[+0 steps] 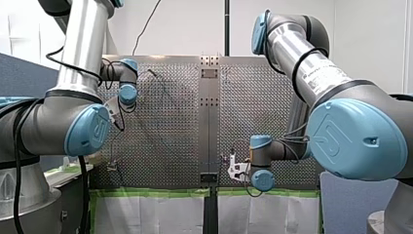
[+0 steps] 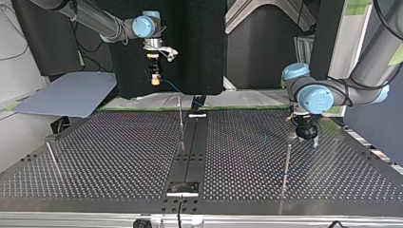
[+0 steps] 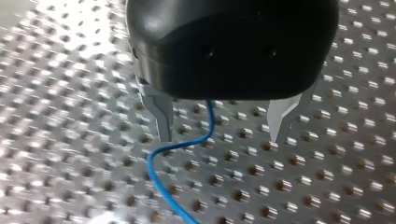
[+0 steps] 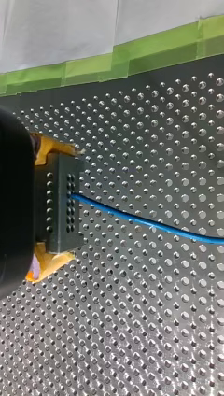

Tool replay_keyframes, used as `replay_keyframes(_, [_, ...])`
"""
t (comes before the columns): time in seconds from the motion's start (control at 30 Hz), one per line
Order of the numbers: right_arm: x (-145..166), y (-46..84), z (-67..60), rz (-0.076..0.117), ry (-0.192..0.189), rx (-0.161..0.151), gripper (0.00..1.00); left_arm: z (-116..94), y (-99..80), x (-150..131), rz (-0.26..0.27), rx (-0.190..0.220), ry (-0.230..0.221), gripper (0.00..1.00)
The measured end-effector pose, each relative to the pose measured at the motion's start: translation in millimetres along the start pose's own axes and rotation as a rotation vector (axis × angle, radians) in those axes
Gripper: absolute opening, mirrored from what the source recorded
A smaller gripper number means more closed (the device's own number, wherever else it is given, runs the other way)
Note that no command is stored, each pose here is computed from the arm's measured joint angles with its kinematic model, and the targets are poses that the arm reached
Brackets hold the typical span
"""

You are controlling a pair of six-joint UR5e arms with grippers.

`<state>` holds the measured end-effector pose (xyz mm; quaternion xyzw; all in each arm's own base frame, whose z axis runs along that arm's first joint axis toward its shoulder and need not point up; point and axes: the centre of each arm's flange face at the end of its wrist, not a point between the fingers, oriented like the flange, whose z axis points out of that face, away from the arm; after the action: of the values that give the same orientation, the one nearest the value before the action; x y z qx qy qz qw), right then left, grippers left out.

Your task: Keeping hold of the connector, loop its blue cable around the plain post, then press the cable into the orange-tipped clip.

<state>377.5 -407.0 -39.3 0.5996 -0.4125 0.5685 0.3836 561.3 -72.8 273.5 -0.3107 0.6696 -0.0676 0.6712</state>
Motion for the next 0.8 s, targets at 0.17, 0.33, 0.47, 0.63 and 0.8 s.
replay_keyframes(0.17, [-0.3,-1.0,-0.8,0.0,-0.002,0.002,0.0,2.6,5.4,26.2,0.066,-0.015,0.052,1.0])
replay_keyframes(0.33, [-0.5,-2.0,-1.5,-0.001,-0.003,0.004,0.0,4.2,14.5,54.3,0.136,-0.049,0.09,1.0])
replay_keyframes(0.47, [-0.6,-2.7,-1.8,-0.001,-0.004,0.005,0.0,3.8,17.3,65.5,0.175,-0.062,0.104,1.0])
replay_keyframes(0.63, [-0.6,-3.0,-1.8,0.0,-0.003,0.006,0.0,2.3,16.6,69.5,0.191,-0.066,0.108,1.0])
replay_keyframes(0.8, [-0.6,-3.1,-1.9,0.0,-0.004,0.007,0.0,-0.5,16.6,70.7,0.206,-0.083,0.11,1.0])
